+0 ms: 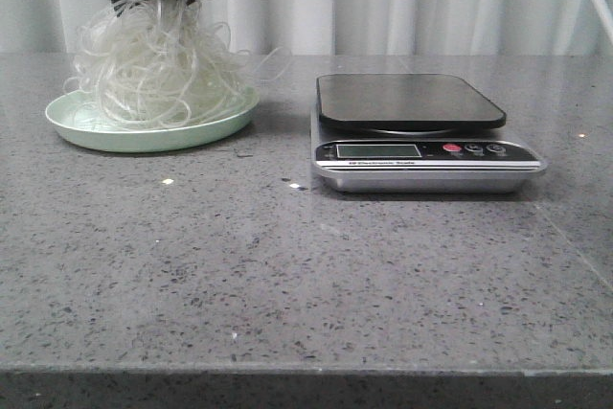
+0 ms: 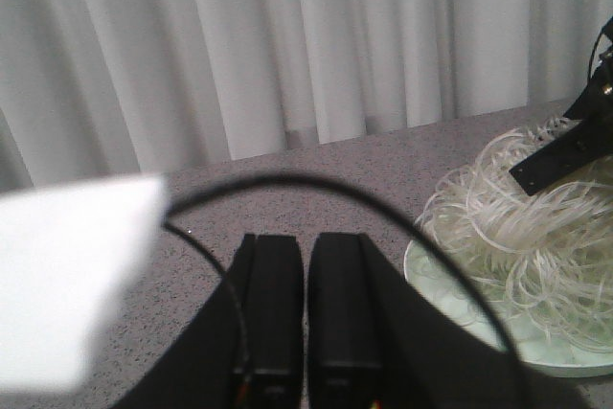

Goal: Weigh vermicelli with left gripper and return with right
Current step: 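Carry the vermicelli with the right gripper over the green plate, then release the vermicelli onto the plate and raise the right gripper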

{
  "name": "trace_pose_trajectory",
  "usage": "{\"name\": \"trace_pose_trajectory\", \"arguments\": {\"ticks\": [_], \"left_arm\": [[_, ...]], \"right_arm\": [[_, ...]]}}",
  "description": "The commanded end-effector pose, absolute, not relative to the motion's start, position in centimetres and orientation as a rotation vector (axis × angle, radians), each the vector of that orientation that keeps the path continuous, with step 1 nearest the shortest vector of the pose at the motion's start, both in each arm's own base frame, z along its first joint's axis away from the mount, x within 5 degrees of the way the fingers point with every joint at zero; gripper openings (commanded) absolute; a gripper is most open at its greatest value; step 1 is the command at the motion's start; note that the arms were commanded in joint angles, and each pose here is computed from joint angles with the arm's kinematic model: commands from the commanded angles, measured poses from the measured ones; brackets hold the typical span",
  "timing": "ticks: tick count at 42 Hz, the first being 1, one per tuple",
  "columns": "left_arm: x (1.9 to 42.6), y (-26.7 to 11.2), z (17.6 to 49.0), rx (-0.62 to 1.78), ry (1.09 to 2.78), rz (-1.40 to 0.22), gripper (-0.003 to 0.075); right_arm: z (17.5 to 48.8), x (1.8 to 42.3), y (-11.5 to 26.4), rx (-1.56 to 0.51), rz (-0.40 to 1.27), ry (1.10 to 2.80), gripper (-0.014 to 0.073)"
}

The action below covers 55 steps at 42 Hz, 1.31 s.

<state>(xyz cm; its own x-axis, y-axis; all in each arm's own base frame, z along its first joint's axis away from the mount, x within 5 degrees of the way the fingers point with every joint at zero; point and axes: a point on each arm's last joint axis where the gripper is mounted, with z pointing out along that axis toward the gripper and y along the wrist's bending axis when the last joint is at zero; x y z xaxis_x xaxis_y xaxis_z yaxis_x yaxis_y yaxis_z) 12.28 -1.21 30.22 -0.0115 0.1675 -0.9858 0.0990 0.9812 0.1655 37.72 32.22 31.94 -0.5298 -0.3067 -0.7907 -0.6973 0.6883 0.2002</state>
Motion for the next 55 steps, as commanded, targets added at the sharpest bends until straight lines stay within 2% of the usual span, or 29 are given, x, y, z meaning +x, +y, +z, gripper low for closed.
{"name": "trace_pose_trajectory", "arguments": {"ticks": [1, 12, 15, 23, 29, 37, 45, 49, 55], "left_arm": [[12.3, -1.2, 31.8, 0.188, 1.484, 0.055, 0.0137], [12.3, -1.2, 31.8, 0.188, 1.484, 0.055, 0.0137], [12.3, -1.2, 31.8, 0.188, 1.484, 0.055, 0.0137], [12.3, -1.2, 31.8, 0.188, 1.484, 0.055, 0.0137], [12.3, -1.2, 31.8, 0.188, 1.484, 0.055, 0.0137], [12.3, -1.2, 31.8, 0.188, 1.484, 0.055, 0.0137], [12.3, -1.2, 31.8, 0.188, 1.484, 0.055, 0.0137], [12.3, -1.2, 31.8, 0.188, 1.484, 0.055, 0.0137], [12.3, -1.2, 31.8, 0.188, 1.484, 0.055, 0.0137]], "right_arm": [[36.9, 37.0, 31.5, -0.688, 0.705, 1.963, 0.0153], [37.0, 37.0, 31.5, -0.688, 0.705, 1.963, 0.0153], [37.0, 37.0, 31.5, -0.688, 0.705, 1.963, 0.018], [37.0, 37.1, 31.5, -0.687, 0.705, 1.963, 0.0407], [36.9, 37.2, 31.3, -0.688, 0.701, 1.974, 0.0511], [36.7, 37.2, 30.7, -0.703, 0.695, 2.013, 0.0519], [38.7, 36.8, 29.3, -0.687, 0.691, 1.992, 0.0512], [40.1, 36.8, 28.0, -0.66, 0.683, 1.965, 0.0489], [42.7, 36.6, 25.1, -0.607, 0.659, 1.93, 0.0395]]}}
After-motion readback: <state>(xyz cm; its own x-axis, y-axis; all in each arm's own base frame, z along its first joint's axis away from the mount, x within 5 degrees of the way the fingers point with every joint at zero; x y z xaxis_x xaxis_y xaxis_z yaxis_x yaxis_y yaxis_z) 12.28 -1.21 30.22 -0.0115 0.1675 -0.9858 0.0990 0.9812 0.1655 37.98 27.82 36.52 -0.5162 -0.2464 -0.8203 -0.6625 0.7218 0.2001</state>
